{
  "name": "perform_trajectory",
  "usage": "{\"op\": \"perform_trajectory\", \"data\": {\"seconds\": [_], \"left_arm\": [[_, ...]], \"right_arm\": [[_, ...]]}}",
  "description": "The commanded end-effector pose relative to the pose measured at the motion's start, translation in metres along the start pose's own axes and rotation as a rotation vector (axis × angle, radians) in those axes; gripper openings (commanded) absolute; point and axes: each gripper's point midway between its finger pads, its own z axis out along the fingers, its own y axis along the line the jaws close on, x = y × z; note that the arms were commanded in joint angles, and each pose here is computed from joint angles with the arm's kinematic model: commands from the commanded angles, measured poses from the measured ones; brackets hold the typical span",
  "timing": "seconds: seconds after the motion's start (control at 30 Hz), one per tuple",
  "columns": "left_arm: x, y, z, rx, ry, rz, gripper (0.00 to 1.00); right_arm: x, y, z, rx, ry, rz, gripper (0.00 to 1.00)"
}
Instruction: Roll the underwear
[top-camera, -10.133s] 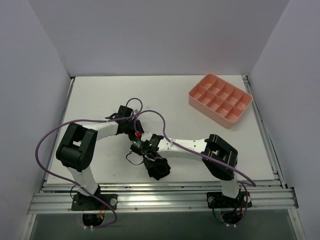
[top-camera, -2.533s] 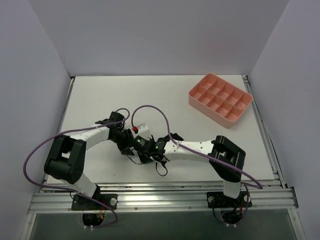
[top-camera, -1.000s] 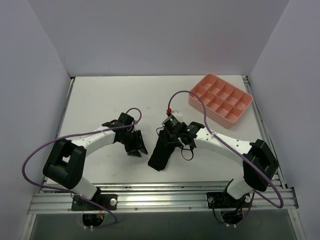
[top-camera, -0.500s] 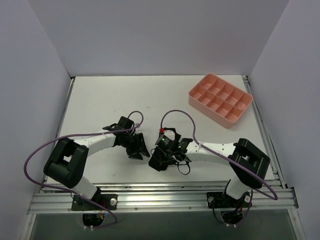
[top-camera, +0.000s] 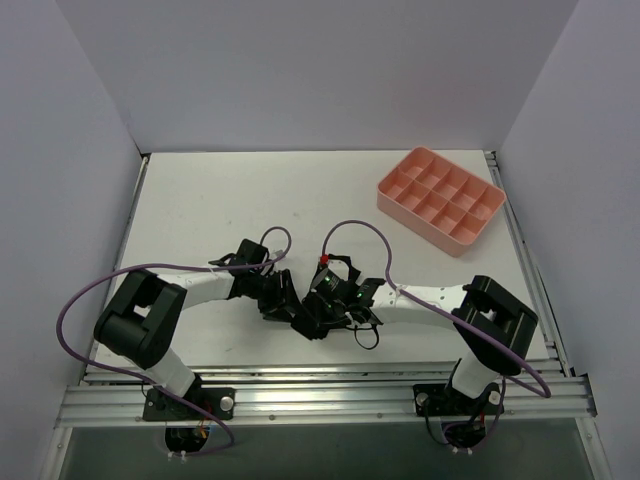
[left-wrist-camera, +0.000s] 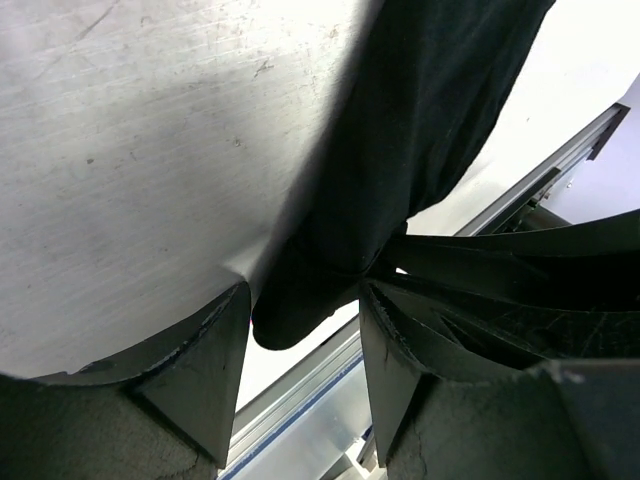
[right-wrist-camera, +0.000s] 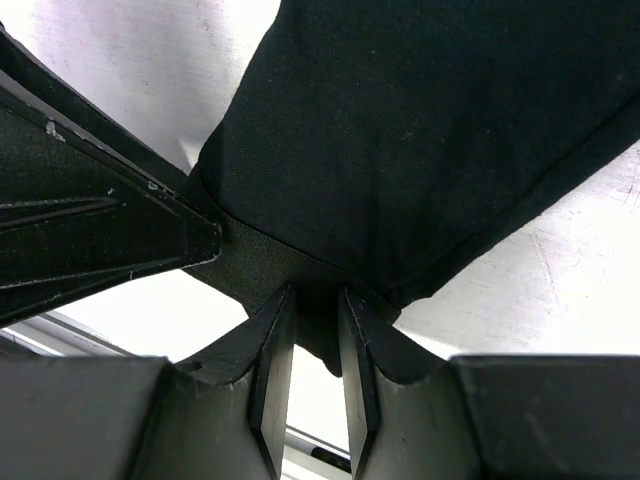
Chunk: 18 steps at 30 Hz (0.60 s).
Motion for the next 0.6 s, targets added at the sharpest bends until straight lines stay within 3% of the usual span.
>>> {"op": "perform_trajectory", "data": {"seconds": [0.0, 0.13, 0.23, 0.27, 0.4, 0.5, 0.57], "left_arm": [[-0.005, 0.008, 0.007, -0.013, -0.026, 0.045, 0.57], [0.001, 0.019, 0.012, -0.033, 0.001, 0.029, 0.55], [0.005, 0.019, 0.012, -0.026, 0.005, 0.015, 0.48], [0.004, 0.017, 0.011, -0.022, 0.005, 0.01, 0.44], [-0.001, 0.003, 0.008, -0.009, 0.022, -0.04, 0.12], [-0.001, -0.006, 0.006, 0.005, 0.049, -0.094, 0.03], [-0.002, -0.015, 0.004, 0.023, 0.071, -0.125, 0.02]], "right_arm": [[0.032, -0.037, 0.009, 0.119, 0.099, -0.005, 0.2], [0.03, -0.036, 0.009, 0.121, 0.098, -0.003, 0.2], [0.027, -0.033, 0.009, 0.112, 0.092, -0.004, 0.2], [0.027, -0.032, 0.008, 0.112, 0.091, -0.012, 0.2], [0.003, -0.021, -0.004, 0.116, 0.014, -0.09, 0.24], [-0.013, -0.011, -0.017, 0.096, -0.043, -0.2, 0.31], [-0.02, 0.003, -0.025, 0.058, -0.082, -0.253, 0.4]]}}
